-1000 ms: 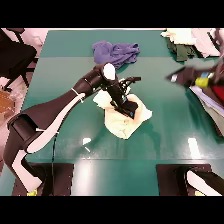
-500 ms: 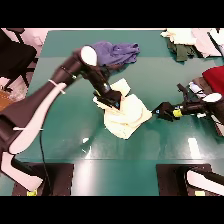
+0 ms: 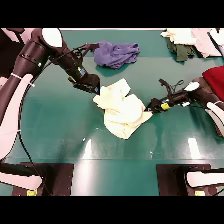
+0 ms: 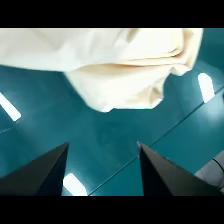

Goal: Fold the shirts.

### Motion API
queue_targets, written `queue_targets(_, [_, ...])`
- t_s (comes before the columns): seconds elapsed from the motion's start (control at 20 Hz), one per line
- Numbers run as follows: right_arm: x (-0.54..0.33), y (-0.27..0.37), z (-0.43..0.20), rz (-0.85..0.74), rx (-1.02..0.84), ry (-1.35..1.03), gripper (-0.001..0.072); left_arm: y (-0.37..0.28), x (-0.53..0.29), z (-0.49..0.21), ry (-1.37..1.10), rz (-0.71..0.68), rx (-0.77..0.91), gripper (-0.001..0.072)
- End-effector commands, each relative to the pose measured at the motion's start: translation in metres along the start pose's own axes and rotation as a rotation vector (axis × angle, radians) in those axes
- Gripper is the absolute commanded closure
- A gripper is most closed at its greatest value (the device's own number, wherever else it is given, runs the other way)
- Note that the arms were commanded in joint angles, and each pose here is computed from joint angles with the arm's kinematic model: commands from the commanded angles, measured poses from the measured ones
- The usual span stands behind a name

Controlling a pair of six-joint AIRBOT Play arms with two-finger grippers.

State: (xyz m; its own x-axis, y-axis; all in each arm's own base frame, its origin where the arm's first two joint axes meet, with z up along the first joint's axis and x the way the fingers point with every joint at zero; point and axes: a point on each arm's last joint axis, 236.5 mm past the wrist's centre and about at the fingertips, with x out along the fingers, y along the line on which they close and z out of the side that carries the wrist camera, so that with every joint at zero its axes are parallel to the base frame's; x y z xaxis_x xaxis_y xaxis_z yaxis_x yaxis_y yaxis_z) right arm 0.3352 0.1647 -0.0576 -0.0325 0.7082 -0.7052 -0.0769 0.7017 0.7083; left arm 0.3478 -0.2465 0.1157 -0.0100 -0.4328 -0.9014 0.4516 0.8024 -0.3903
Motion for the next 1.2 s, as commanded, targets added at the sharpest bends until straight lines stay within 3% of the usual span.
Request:
queue_targets(0.0, [-0.002, 0.031, -0.006, 0.027, -0.095, 0.055, 0.0685, 0.056, -0.011, -0.001, -0.014, 0.211, -0.041, 0.0191])
queue_targets(0.1, [-0.02, 0.048, -0.011, 0.028, -0.14, 0.04, 0.0686, 0.082, -0.011, 0.004, -0.041, 0.281, -0.087, 0.0191])
queue_targets(0.25, [-0.059, 0.081, -0.013, 0.03, -0.184, -0.06, 0.0686, 0.097, 0.021, -0.008, 0.003, 0.271, -0.128, 0.019])
queue_targets(0.35, [-0.085, 0.102, -0.006, 0.001, -0.237, -0.18, 0.0687, 0.067, 0.063, -0.028, 0.079, 0.08, -0.175, 0.0189])
queue_targets(0.5, [-0.115, 0.123, 0.006, -0.032, -0.273, -0.348, 0.0687, -0.013, 0.114, -0.056, 0.152, -0.34, -0.218, 0.0189])
queue_targets(0.55, [-0.119, 0.126, 0.007, -0.033, -0.274, -0.365, 0.0687, -0.027, 0.126, -0.066, 0.173, -0.412, -0.231, 0.0189])
queue_targets(0.8, [-0.116, 0.126, 0.004, -0.02, -0.245, -0.346, 0.0687, -0.056, 0.187, -0.103, 0.191, -0.377, -0.162, 0.019])
queue_targets(1.05, [-0.115, 0.135, 0.001, 0.017, -0.234, -0.339, 0.0687, -0.082, 0.217, -0.057, -0.065, -0.29, -0.111, 0.0191])
queue_targets(1.15, [-0.114, 0.136, -0.003, 0.023, -0.232, -0.32, 0.0687, -0.085, 0.221, -0.04, -0.148, -0.268, -0.126, 0.023])
